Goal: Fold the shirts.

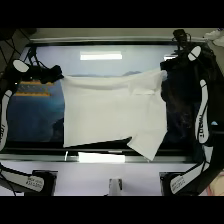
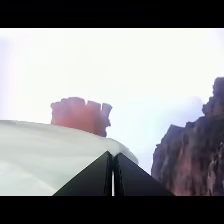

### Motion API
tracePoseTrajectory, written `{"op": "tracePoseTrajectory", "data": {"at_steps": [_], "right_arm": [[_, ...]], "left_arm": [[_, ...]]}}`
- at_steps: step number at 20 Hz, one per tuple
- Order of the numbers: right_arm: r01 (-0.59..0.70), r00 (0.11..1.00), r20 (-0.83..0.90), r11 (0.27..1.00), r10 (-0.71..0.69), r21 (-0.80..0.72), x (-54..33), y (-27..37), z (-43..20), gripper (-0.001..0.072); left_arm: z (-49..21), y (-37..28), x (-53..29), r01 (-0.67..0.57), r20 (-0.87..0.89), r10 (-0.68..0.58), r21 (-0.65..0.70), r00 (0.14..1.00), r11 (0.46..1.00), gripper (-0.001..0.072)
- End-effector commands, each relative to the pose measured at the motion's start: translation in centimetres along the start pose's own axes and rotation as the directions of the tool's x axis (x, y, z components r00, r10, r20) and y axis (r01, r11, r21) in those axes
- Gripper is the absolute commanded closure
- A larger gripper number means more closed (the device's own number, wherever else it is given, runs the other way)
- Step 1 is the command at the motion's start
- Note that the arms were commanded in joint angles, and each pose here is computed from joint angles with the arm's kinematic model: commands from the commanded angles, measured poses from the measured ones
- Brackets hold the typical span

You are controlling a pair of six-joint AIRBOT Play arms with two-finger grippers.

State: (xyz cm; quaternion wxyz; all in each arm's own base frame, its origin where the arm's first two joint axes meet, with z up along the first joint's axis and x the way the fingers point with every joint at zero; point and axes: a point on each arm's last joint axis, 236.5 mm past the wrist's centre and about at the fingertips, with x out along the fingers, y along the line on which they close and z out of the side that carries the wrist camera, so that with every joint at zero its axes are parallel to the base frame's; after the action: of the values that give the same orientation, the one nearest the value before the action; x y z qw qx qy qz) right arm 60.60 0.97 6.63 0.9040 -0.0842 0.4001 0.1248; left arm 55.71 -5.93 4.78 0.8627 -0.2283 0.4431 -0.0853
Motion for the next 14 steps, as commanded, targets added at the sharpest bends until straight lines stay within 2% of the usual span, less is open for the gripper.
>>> {"op": "tracePoseTrajectory", "data": {"at_steps": [1, 4, 6, 8, 11, 14], "right_arm": [[0.057, 0.998, -0.006, 0.998, -0.057, -0.035, 0.7, -1.3, -0.3, 0.0688], [-0.032, 0.979, -0.202, 0.983, -0.005, -0.181, 0.7, -0.2, -5.1, 0.0688], [-0.153, 0.920, -0.388, 0.963, 0.057, -0.220, -0.9, 1.3, -9.4, 0.0688], [-0.272, 0.821, -0.556, 0.944, 0.126, -0.187, -2.8, 3.0, -13.6, 0.0688], [-0.283, 0.761, -0.628, 0.954, 0.162, -0.096, -2.4, 3.9, -16.9, 0.0688], [-0.291, 0.714, -0.678, 0.955, 0.173, -0.063, -1.7, 4.3, -19.7, 0.0688]], "left_arm": [[0.5, 1.0, 1.6, -0.005, 0.002, 0.005, -0.003, 1.000, 1.000, 0.0672], [-5.1, 1.7, 2.3, -0.010, -0.226, 0.023, 0.056, 0.974, 0.998, 0.0673], [-8.5, 3.5, 0.8, -0.051, -0.373, 0.105, 0.151, 0.922, 0.987, 0.0673], [-10.6, 5.1, -0.6, -0.086, -0.463, 0.164, 0.184, 0.871, 0.979, 0.0673], [-13.9, 4.9, -0.8, -0.064, -0.574, 0.151, 0.169, 0.804, 0.983, 0.0672], [-15.8, 4.7, -0.4, -0.059, -0.612, 0.152, 0.170, 0.776, 0.984, 0.0672]]}}
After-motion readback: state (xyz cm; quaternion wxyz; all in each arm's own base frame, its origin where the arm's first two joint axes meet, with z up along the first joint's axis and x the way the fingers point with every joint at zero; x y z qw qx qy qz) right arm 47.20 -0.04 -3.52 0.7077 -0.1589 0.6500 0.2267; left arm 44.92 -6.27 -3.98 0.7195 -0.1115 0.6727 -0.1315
